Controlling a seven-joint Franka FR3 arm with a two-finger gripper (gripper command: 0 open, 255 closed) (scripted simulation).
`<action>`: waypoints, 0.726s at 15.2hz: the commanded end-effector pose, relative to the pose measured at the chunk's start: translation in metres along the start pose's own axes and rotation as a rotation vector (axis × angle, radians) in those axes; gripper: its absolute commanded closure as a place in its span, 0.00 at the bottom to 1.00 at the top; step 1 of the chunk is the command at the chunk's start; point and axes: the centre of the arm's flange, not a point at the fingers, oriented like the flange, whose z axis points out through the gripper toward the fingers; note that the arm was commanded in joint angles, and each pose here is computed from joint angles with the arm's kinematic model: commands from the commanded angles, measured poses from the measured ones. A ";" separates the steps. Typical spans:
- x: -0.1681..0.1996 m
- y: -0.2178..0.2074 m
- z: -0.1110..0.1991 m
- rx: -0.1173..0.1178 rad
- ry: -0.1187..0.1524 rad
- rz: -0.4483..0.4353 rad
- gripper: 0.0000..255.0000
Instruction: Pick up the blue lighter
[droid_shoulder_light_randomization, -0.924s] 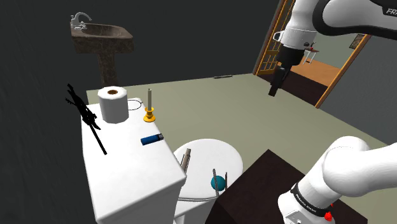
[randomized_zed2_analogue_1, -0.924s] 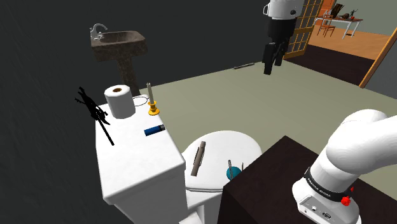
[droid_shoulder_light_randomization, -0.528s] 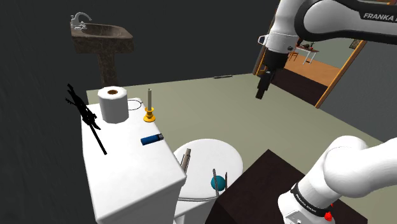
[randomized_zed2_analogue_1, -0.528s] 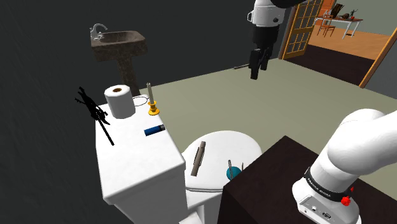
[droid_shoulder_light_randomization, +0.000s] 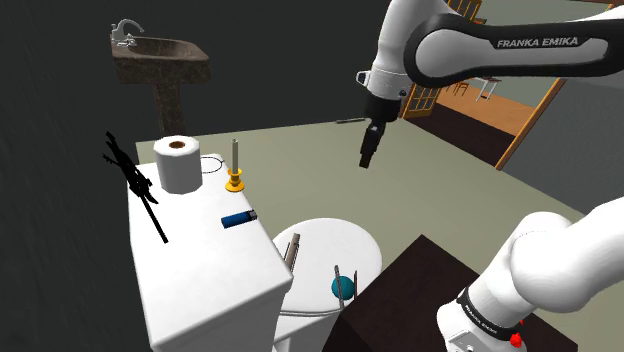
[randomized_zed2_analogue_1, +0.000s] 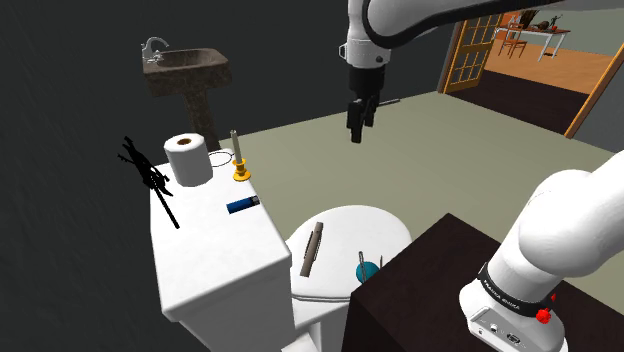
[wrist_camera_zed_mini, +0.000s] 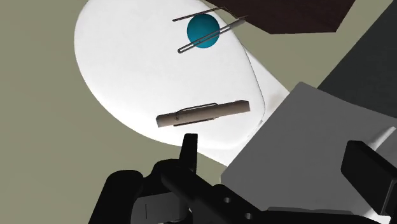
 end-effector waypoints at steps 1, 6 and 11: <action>0.023 -0.012 0.009 0.002 0.004 -0.040 0.00; 0.072 -0.047 0.034 0.005 0.010 -0.139 0.00; 0.118 -0.086 0.057 0.008 0.016 -0.237 0.00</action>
